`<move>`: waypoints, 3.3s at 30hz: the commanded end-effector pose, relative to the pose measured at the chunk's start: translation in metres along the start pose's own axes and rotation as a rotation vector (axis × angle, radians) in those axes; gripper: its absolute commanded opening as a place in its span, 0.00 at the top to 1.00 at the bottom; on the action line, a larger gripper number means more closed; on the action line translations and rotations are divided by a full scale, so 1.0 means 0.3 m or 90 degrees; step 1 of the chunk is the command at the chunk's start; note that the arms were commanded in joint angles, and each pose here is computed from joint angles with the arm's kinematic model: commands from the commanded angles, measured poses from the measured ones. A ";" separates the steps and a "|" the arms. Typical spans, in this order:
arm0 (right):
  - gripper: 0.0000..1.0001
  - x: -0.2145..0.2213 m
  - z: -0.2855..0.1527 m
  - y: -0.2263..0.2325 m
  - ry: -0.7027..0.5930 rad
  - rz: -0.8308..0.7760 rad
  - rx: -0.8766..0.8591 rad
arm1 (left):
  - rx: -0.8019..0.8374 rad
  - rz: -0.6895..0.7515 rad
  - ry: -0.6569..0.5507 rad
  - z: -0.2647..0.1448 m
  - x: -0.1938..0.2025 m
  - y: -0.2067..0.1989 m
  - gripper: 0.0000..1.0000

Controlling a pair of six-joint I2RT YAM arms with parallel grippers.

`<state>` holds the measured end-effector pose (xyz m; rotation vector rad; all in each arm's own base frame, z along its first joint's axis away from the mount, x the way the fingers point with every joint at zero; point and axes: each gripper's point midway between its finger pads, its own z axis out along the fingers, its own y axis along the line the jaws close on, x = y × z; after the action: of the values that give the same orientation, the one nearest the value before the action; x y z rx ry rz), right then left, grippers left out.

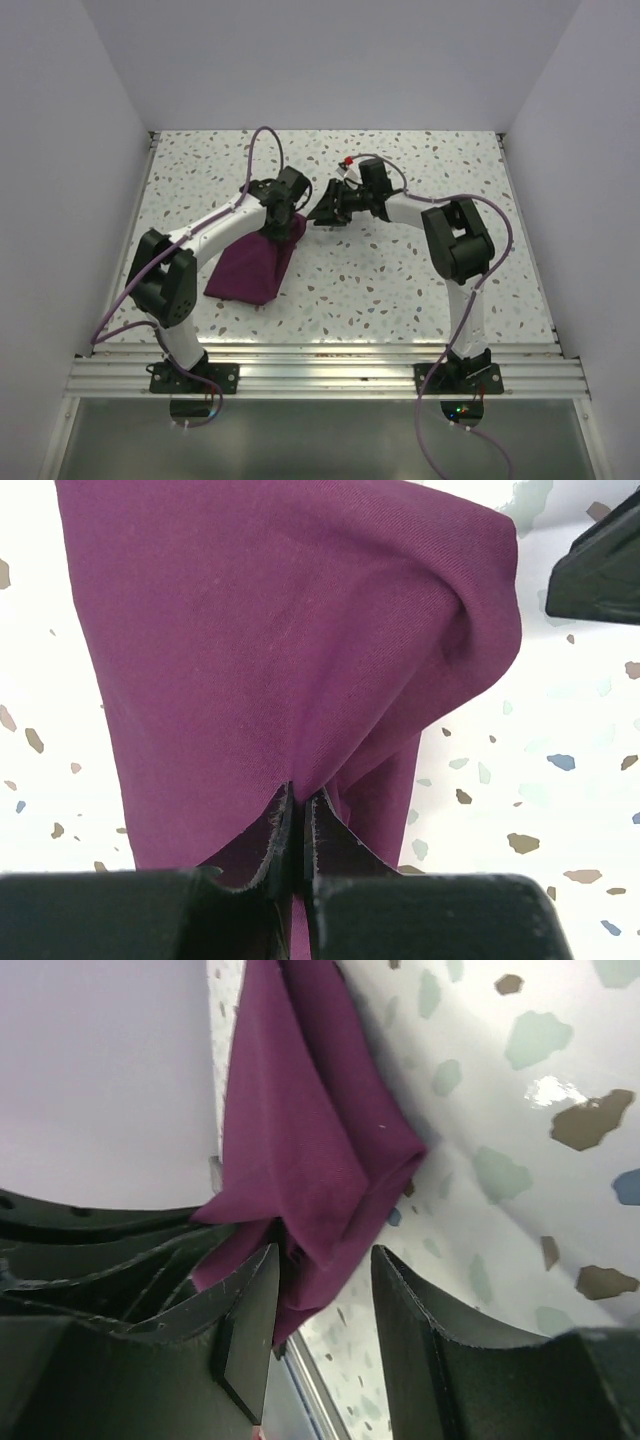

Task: Prepare the surgical pack

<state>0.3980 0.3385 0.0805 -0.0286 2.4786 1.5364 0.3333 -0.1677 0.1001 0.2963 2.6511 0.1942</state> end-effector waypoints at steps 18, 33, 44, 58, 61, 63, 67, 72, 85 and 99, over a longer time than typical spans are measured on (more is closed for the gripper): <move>0.55 -0.020 0.024 0.087 -0.025 -0.011 -0.067 | 0.020 -0.007 -0.038 -0.044 -0.025 -0.001 1.00; 0.51 0.000 0.064 0.019 -0.020 0.010 -0.073 | 0.019 0.001 -0.036 -0.044 -0.012 0.005 1.00; 0.70 -0.018 0.082 0.055 -0.030 0.030 -0.110 | 0.023 0.004 -0.039 -0.044 -0.016 0.001 1.00; 0.97 -0.048 0.106 -0.086 -0.049 0.049 -0.024 | 0.021 0.007 -0.042 -0.057 0.002 0.017 1.00; 0.96 -0.057 0.120 -0.115 -0.046 0.057 -0.017 | 0.023 0.006 -0.044 -0.063 0.001 0.017 1.00; 0.96 -0.074 0.114 -0.122 -0.049 0.055 -0.010 | 0.022 0.007 -0.044 -0.063 0.001 0.018 1.00; 0.87 -0.088 0.082 -0.125 -0.052 0.039 0.010 | 0.027 0.006 -0.046 -0.064 -0.008 0.011 1.00; 0.34 -0.051 -0.006 -0.126 -0.031 -0.017 0.093 | 0.031 0.008 -0.047 -0.066 -0.017 0.005 1.00; 0.87 0.178 -0.018 0.000 0.027 -0.022 0.054 | 0.039 0.005 -0.047 -0.065 -0.023 -0.004 1.00; 1.00 0.153 0.170 0.130 -0.052 0.048 -0.063 | 0.061 0.003 -0.054 -0.084 -0.024 -0.016 1.00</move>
<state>0.3393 0.3989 0.0815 0.0051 2.4479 1.6172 0.3243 -0.1689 0.1003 0.3262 2.6345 0.1320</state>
